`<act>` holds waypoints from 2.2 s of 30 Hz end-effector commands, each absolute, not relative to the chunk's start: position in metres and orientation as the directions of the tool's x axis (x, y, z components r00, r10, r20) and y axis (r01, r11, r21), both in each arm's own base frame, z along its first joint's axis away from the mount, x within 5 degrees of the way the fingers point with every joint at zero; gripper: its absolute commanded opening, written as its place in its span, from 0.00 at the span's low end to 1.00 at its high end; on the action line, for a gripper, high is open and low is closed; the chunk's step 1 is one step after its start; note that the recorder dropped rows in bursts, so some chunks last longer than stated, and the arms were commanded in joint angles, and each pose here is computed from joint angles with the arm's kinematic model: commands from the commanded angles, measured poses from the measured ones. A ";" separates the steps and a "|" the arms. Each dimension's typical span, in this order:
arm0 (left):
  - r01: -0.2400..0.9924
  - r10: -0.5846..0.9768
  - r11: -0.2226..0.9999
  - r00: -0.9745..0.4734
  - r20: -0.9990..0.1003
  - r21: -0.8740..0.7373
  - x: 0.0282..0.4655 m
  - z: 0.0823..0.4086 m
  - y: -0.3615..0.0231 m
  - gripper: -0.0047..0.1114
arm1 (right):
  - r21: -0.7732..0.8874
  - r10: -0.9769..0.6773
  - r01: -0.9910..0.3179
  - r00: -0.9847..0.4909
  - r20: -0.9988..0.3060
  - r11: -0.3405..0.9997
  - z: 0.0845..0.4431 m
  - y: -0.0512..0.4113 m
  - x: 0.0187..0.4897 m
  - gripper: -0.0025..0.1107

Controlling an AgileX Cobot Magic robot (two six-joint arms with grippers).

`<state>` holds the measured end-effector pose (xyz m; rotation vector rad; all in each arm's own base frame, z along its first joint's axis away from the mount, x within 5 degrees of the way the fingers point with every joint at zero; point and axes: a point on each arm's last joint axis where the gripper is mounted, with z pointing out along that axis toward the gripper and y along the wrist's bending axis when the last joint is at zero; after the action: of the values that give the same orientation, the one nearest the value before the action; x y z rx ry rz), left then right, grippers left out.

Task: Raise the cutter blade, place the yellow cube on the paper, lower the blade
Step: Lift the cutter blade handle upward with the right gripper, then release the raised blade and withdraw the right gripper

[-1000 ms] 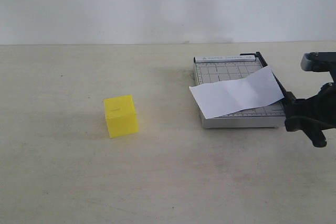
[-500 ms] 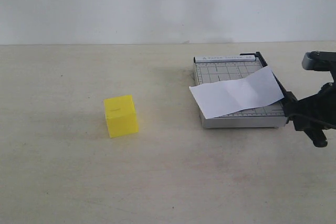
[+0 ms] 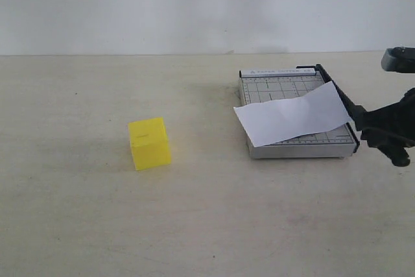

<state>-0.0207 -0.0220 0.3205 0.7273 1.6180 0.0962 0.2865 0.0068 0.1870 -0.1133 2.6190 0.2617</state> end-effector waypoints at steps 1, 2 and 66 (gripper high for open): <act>0.397 0.490 0.802 -0.013 -0.871 0.446 -0.019 0.320 -0.022 0.54 | 0.128 -0.078 -0.187 -0.807 -0.585 0.974 0.223 0.008 0.289 0.02; 0.397 0.490 0.802 -0.013 -0.871 0.446 -0.019 0.320 -0.022 0.54 | 0.127 -0.075 -0.188 -0.796 -0.601 0.974 0.229 0.008 0.290 0.02; 0.455 0.322 0.831 0.077 -0.943 0.321 0.013 0.285 -0.035 0.54 | 0.011 -0.008 -0.215 -0.087 -0.996 0.977 0.283 0.019 0.100 0.02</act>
<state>0.0125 -0.0352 0.2840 0.6580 1.5426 -0.1027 0.1070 0.0243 0.2855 -0.2555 1.6816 0.1984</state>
